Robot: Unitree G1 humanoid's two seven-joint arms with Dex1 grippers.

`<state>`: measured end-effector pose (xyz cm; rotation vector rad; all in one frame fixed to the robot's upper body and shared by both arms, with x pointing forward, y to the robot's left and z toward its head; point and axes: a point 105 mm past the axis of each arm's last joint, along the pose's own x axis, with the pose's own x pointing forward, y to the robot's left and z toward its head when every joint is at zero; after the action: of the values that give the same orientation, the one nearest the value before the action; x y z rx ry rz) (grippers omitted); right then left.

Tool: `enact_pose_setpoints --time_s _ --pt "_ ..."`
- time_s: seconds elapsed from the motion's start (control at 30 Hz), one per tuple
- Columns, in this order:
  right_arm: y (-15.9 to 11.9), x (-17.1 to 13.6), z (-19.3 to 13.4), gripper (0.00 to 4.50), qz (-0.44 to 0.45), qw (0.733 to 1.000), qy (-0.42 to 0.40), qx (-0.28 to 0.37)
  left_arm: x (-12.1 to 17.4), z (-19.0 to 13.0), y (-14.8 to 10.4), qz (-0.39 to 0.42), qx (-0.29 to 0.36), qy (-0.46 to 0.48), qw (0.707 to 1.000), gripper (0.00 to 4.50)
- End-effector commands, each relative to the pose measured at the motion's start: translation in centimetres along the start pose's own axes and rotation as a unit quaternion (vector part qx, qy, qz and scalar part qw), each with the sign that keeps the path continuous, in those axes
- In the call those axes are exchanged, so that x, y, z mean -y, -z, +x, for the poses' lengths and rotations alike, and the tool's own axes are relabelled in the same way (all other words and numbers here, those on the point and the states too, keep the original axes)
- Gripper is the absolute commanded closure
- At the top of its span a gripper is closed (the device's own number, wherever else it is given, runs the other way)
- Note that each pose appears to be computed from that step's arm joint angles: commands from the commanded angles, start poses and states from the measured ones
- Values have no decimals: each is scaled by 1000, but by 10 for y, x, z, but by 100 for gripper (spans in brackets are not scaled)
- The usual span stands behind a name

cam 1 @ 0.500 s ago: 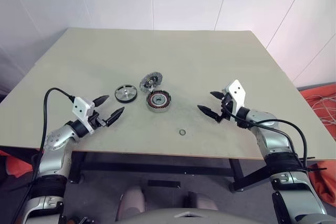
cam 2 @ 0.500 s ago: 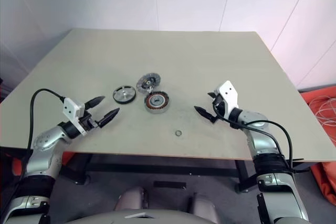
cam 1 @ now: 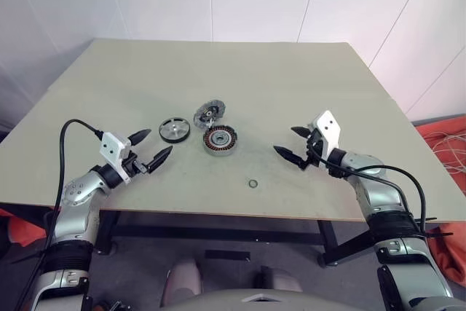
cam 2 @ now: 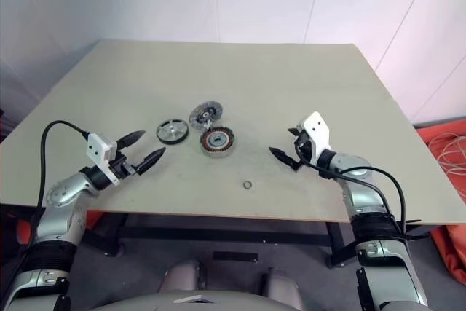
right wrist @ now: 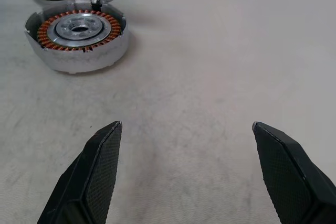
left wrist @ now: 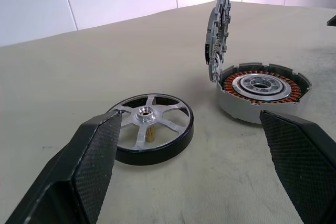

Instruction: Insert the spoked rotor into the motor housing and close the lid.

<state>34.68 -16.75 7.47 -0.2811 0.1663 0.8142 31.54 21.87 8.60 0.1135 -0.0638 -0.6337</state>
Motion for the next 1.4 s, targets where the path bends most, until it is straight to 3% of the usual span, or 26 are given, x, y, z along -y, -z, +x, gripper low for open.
enact_pose_setpoints --time_s 0.03,0.37,0.5,0.67,0.8,1.03,1.2,1.3,1.4 --pt "-47 -13 9 0 -66 996 -59 29 -8 0 -16 23 22 -7 999 2" --pt "-86 -45 39 0 -146 970 -188 -45 0 -9 -11 14 17 0 1000 2" --pt "-100 -55 51 0 -194 944 -255 -78 2 -13 -10 11 16 -5 1000 2" --pt "-100 -65 65 0 -253 911 -298 -130 4 -13 -10 9 19 -12 1000 2" --pt "-88 -66 83 0 -315 879 -287 -214 6 -12 -9 7 21 -16 1000 2" --pt "-73 -75 98 0 -352 844 -298 -274 7 -8 -11 8 26 -18 999 2" --pt "-72 -73 96 0 -358 834 -307 -287 6 -9 -11 9 26 -20 999 2" --pt "-70 -74 97 59 -363 827 -314 -294 6 -7 -12 9 28 -21 999 0" --pt "-71 -77 100 160 -365 826 -314 -292 6 -6 -12 10 29 -21 999 0"
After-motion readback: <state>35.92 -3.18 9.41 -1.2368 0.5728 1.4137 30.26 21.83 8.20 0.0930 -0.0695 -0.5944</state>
